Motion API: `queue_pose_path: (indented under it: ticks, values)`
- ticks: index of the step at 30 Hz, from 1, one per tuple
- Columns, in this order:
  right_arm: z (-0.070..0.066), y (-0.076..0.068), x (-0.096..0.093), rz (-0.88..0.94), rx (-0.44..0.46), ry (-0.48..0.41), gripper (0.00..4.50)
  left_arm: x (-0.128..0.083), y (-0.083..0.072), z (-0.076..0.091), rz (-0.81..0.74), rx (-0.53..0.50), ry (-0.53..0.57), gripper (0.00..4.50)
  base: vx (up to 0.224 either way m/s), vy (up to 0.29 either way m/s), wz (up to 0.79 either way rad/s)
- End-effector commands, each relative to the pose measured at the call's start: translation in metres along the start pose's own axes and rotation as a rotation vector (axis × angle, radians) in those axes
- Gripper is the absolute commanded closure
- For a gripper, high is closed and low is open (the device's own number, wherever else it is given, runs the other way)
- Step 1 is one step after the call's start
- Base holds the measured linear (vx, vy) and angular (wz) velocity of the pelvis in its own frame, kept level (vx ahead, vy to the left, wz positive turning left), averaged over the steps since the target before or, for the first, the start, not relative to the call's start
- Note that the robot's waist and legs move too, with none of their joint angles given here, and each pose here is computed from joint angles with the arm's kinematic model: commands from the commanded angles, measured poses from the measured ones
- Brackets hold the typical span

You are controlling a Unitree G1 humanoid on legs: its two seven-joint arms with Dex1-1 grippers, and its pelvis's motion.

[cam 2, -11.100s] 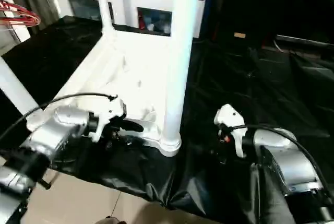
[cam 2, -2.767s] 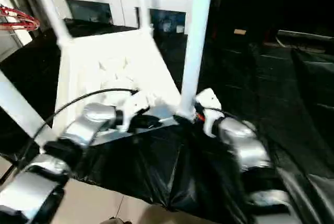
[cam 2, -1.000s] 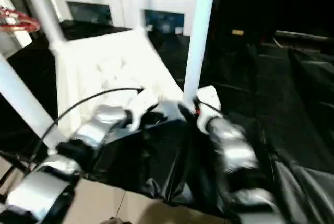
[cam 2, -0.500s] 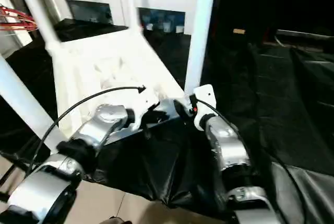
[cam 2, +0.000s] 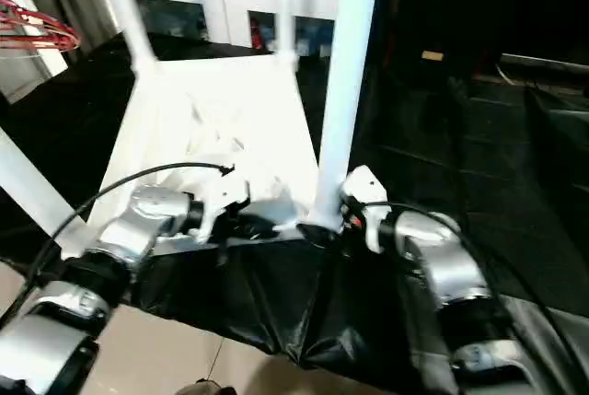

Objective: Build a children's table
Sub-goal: Rotate leg to tighten

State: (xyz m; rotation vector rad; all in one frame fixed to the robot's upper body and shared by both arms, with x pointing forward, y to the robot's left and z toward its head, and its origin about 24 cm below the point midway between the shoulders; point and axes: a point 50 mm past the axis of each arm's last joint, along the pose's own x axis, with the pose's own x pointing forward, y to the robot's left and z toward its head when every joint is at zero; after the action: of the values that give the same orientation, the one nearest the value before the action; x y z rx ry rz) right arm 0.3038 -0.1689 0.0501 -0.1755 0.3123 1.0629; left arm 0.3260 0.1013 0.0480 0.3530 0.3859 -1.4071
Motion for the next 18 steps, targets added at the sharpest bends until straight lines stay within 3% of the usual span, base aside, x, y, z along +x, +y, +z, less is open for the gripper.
queue_pose_path:
  ticks: [1, 2, 5, 8, 18]
  values:
    - [0.0044, 0.0036, 0.0006, 0.039, -0.011, -0.014, 1.0, -0.0012, 0.0003, 0.0125, -0.019, 0.045, -0.06, 4.5, 0.0, 0.0, 0.0]
    - [0.0045, 0.0039, 0.0002, 0.045, -0.011, -0.013, 1.25, -0.0023, 0.0004, 0.0123, -0.023, 0.043, -0.058, 4.5, 0.0, 0.0, 0.0]
    - [0.0041, 0.0062, -0.0007, 0.07, -0.019, -0.004, 1.31, -0.0045, 0.0004, 0.0115, -0.032, 0.044, -0.052, 4.5, 0.0, 0.0, 0.0]
    - [0.0034, 0.0086, -0.0004, 0.086, -0.018, -0.001, 1.69, -0.0052, 0.0003, 0.0107, -0.037, 0.041, -0.05, 4.5, 0.0, 0.0, 0.0]
    - [0.0022, 0.0127, 0.0, 0.101, -0.02, -0.001, 1.85, -0.0049, 0.0016, 0.0106, -0.018, 0.043, -0.054, 4.5, 0.0, 0.0, 0.0]
